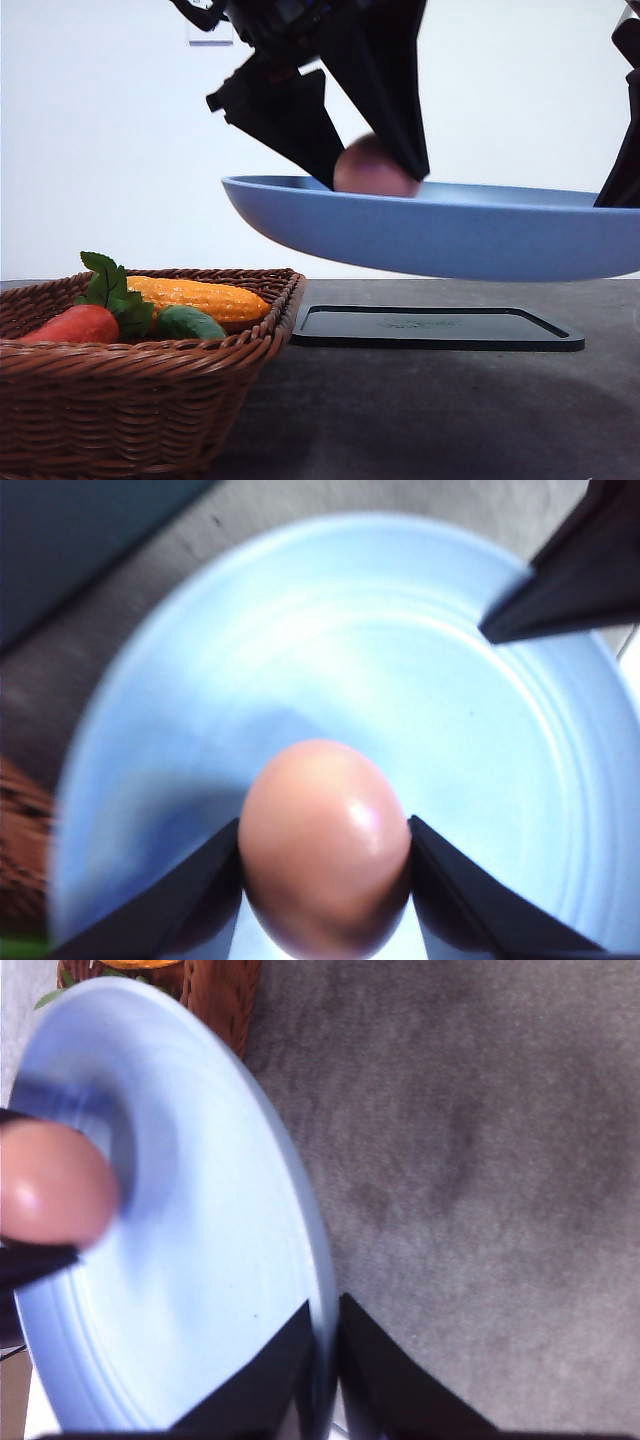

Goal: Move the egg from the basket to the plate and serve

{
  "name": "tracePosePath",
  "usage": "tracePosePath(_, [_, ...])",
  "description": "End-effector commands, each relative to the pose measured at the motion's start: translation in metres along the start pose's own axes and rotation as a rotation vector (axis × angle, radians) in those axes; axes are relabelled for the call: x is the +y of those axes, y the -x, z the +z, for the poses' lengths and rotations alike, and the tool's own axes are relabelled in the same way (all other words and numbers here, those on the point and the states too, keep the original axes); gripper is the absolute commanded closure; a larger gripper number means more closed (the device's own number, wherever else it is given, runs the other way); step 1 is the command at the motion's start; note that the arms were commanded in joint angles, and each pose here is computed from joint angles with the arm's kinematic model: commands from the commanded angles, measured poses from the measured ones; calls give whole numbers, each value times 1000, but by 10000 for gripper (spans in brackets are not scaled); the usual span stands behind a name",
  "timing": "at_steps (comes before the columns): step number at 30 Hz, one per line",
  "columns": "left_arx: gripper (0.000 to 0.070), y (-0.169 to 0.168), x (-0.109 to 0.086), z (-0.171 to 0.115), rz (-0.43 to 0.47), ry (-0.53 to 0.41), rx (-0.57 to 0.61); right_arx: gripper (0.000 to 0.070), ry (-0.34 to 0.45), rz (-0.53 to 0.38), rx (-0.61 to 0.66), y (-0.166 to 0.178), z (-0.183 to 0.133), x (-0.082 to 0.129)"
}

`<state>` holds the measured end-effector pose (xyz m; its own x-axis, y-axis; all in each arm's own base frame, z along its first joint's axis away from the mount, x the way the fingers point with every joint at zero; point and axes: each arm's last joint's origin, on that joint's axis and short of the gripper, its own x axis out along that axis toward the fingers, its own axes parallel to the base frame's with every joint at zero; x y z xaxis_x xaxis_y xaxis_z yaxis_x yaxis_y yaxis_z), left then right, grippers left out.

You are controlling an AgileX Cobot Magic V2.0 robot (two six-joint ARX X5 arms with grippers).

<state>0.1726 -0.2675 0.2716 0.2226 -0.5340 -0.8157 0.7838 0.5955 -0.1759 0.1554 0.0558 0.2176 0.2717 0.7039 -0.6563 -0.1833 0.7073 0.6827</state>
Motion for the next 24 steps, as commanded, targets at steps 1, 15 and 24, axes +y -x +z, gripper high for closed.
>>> tracePosePath(1, [528, -6, -4, 2, -9, -23, 13, 700, 28, 18, -9, 1, 4, 4])
tracePosePath(15, [262, -10, -6, 2, -10, 27, 31, 700, 25, 16, -4, 1, 4, 4])
tracePosePath(24, [252, 14, -8, 2, -19, 29, -23, 700, 5, 7, 17, -3, 6, 1])
